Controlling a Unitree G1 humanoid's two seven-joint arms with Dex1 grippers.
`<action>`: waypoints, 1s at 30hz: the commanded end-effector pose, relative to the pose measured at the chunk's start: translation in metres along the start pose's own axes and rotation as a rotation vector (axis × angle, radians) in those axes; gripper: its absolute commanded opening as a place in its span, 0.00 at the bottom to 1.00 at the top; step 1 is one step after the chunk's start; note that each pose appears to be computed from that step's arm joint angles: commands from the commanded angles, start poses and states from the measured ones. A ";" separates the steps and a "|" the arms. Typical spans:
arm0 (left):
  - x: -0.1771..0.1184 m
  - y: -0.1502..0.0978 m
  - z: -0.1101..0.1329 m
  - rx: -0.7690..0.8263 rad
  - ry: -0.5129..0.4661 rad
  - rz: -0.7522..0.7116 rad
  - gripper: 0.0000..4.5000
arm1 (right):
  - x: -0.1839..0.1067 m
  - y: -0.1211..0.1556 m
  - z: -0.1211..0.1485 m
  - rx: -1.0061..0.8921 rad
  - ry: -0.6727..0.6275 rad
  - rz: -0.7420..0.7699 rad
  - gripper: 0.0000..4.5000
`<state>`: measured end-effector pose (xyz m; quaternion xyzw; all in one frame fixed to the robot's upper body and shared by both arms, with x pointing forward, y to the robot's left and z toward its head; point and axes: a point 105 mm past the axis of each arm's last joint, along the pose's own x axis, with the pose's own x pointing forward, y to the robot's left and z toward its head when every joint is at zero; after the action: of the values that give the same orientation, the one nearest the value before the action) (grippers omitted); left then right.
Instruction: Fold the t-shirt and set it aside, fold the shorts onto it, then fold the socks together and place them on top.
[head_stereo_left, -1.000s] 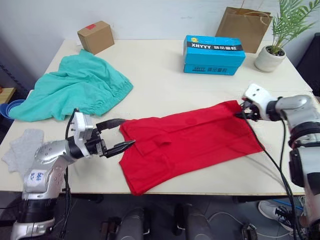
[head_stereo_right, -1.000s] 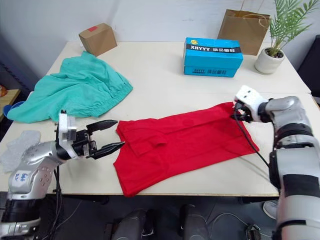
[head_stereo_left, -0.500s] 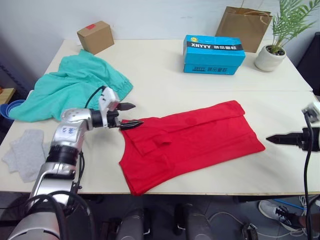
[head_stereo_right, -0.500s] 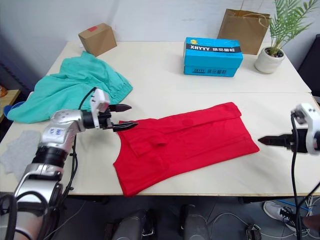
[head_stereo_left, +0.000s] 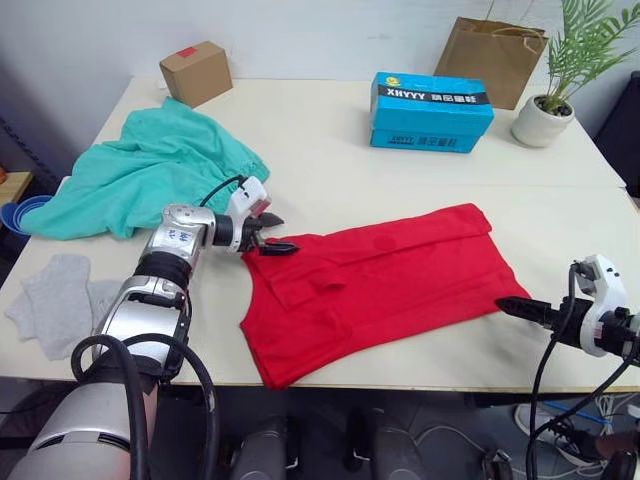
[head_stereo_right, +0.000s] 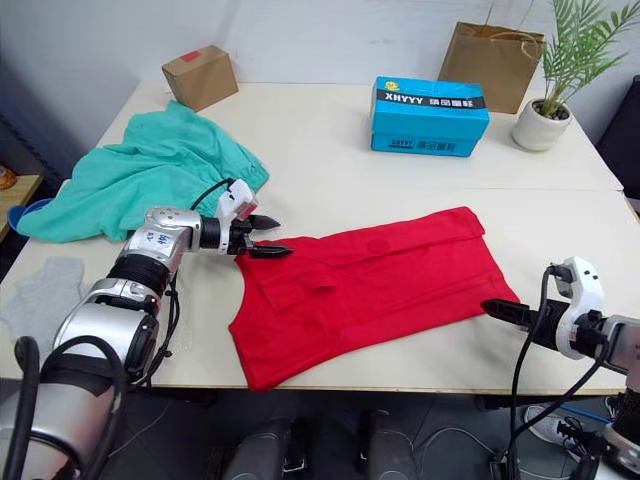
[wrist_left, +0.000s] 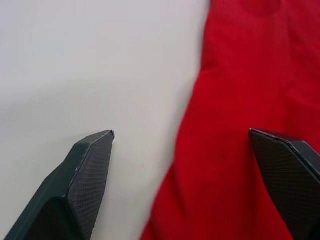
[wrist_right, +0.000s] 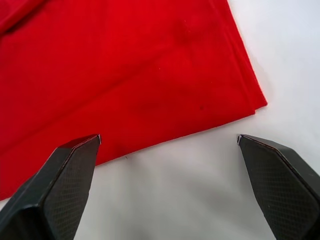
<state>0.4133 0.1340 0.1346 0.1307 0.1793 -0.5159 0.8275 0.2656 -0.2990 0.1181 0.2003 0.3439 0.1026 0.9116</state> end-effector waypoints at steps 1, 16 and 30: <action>0.001 -0.005 0.001 -0.007 0.023 -0.047 1.00 | 0.015 0.010 -0.008 0.022 0.031 0.045 0.99; -0.007 -0.011 -0.025 -0.077 0.024 -0.083 0.24 | 0.045 0.039 0.012 0.004 0.007 0.107 0.00; -0.033 -0.032 -0.045 -0.155 -0.113 0.115 0.00 | 0.100 0.070 0.076 -0.183 -0.121 0.142 0.00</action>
<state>0.3683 0.1601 0.1118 0.0539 0.1521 -0.4839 0.8601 0.3765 -0.2267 0.1317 0.1628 0.2924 0.1835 0.9243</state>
